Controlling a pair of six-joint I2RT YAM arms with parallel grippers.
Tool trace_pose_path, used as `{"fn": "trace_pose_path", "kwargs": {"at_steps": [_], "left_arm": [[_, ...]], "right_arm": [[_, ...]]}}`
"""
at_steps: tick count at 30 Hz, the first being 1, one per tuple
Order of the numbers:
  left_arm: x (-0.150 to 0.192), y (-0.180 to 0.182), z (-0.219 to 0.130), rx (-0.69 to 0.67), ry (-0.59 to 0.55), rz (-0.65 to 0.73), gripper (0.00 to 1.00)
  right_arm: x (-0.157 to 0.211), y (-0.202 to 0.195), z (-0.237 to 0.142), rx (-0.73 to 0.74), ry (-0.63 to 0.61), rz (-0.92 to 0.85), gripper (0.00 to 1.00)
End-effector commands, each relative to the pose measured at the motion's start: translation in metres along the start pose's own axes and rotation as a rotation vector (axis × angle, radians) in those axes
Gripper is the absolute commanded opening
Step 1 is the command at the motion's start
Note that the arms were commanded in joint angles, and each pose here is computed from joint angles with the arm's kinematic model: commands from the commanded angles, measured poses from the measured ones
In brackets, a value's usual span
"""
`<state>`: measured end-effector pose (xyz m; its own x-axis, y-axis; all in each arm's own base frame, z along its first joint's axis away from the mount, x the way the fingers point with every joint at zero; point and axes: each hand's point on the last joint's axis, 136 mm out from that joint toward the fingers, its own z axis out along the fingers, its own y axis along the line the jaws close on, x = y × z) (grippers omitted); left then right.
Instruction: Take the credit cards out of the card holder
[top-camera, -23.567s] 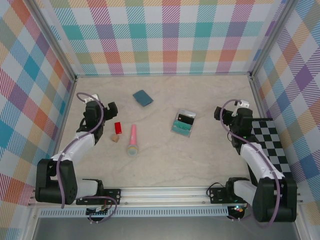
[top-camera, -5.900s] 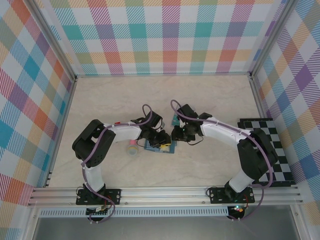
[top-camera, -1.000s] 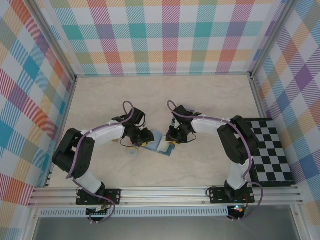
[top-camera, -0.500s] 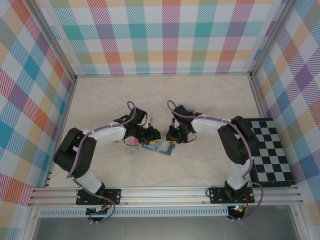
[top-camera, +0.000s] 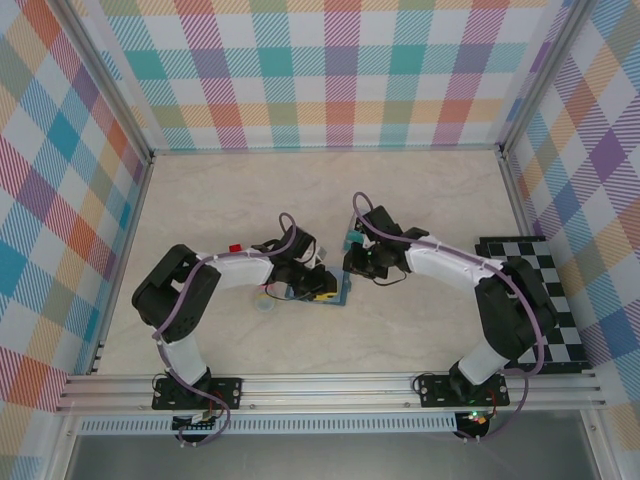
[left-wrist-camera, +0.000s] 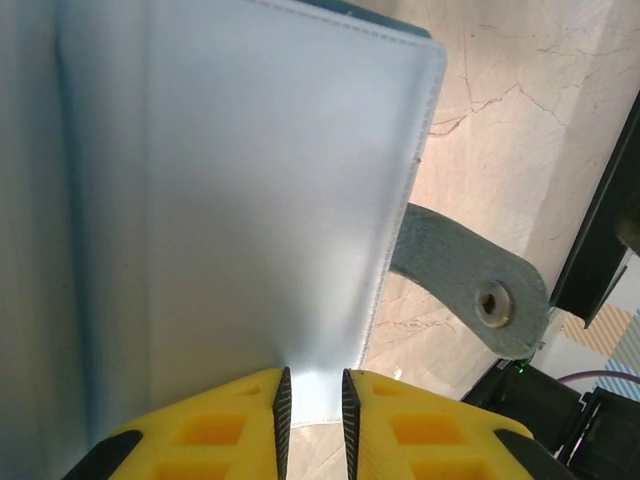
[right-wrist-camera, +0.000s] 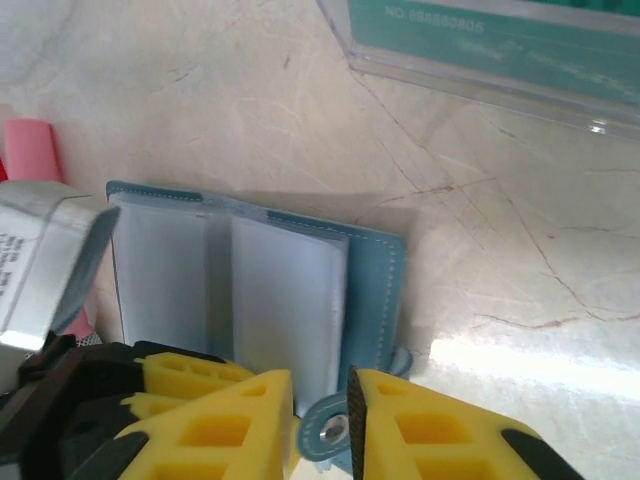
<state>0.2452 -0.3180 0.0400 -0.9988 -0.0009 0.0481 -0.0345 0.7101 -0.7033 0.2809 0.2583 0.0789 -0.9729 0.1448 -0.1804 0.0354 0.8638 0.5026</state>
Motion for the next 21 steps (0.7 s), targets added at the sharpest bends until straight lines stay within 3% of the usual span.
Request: {"fn": "trace_pose_path", "kwargs": {"at_steps": [1,6,10,14,18,21], "left_arm": [[-0.007,-0.01,0.003,0.012,-0.014,0.015,0.19],[-0.006,-0.002,0.003,-0.019,-0.024,-0.001,0.13],[-0.006,-0.002,-0.003,-0.026,-0.04,-0.003,0.09],[-0.008,0.004,-0.021,-0.123,-0.081,0.024,0.02],[-0.01,0.013,-0.047,-0.212,-0.128,0.035,0.03],[-0.018,0.024,-0.074,-0.284,-0.19,0.026,0.15]], "right_arm": [[-0.001,0.02,0.007,-0.092,0.053,-0.007,0.19],[0.001,0.025,0.027,-0.108,0.117,0.012,0.11],[0.007,0.019,0.044,-0.084,0.176,0.028,0.09],[0.012,0.004,0.055,-0.03,0.195,0.044,0.09],[0.014,-0.008,0.063,0.02,0.202,0.035,0.09],[0.015,-0.015,0.067,0.047,0.208,0.026,0.09]]}}
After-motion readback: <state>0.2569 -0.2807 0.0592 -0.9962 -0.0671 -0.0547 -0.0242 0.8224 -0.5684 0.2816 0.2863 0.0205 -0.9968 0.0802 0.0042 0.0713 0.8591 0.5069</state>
